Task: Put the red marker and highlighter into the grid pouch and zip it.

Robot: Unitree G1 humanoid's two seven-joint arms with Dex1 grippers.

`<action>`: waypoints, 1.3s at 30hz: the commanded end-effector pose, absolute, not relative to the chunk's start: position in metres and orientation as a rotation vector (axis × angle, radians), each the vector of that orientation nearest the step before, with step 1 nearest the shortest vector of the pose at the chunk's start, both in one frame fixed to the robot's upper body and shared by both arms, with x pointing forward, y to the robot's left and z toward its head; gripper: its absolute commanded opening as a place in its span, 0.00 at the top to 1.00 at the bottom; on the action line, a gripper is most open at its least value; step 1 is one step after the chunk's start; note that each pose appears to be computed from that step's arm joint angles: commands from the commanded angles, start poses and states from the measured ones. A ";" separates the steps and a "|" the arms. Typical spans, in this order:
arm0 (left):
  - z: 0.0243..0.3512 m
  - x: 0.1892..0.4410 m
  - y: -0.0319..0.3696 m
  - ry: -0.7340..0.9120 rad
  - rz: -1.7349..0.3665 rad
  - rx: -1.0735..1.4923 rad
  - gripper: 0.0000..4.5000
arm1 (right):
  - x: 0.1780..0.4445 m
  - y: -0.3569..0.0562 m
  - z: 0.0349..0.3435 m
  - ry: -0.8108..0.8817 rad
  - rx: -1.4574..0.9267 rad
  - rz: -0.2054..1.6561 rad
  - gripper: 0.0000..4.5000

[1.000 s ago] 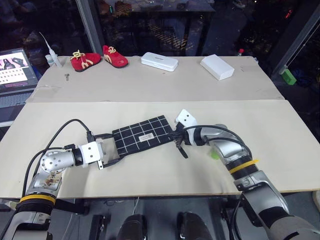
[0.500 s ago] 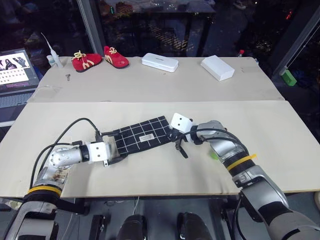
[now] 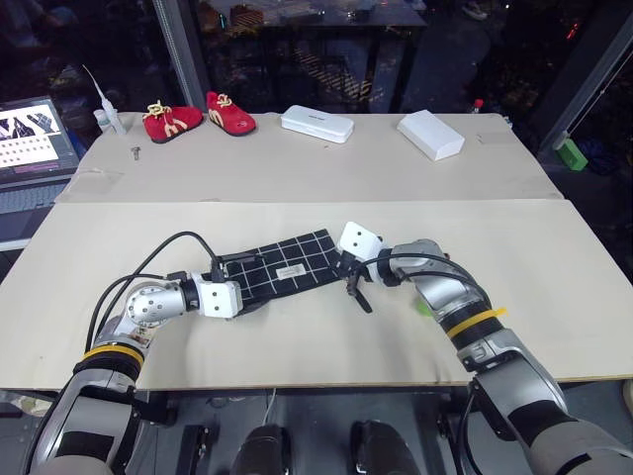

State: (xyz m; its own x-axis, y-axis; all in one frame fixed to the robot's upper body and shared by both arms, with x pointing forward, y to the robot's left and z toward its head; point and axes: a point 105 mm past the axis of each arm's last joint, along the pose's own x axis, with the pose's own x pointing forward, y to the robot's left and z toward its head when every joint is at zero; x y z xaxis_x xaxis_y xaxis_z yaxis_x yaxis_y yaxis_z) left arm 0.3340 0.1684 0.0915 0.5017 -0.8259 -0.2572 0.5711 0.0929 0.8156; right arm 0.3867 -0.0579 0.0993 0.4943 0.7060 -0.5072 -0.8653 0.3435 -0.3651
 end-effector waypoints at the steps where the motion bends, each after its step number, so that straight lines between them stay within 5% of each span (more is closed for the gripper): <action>1: 0.091 0.333 0.171 -0.292 -1.070 1.039 0.39 | 0.387 -0.068 0.090 0.323 -0.633 1.015 1.00; 9: 0.086 0.329 0.167 -0.282 -1.104 0.923 0.99 | 0.385 -0.072 0.093 0.325 -0.608 1.029 1.00; 14: 0.081 0.331 0.169 -0.207 -1.100 0.826 0.99 | 0.389 -0.071 0.102 0.294 -0.534 1.014 1.00; 18: 0.079 0.332 0.171 -0.159 -1.092 0.756 1.00 | 0.407 -0.074 0.149 0.166 -0.336 0.934 0.73; 23: 0.095 0.340 0.174 -0.204 -0.968 0.675 1.00 | 0.395 -0.092 0.203 0.130 -0.096 1.013 0.35; 26: 0.110 0.348 0.173 -0.237 -0.865 0.583 1.00 | 0.380 -0.112 0.211 0.171 -0.083 1.037 0.35; 33: 0.134 0.355 0.167 -0.247 -0.730 0.424 1.00 | 0.367 -0.127 0.157 0.346 -0.222 0.938 0.35; 39: 0.135 0.352 0.160 -0.234 -0.722 0.400 1.00 | 0.387 -0.114 0.143 0.342 -0.224 0.835 0.35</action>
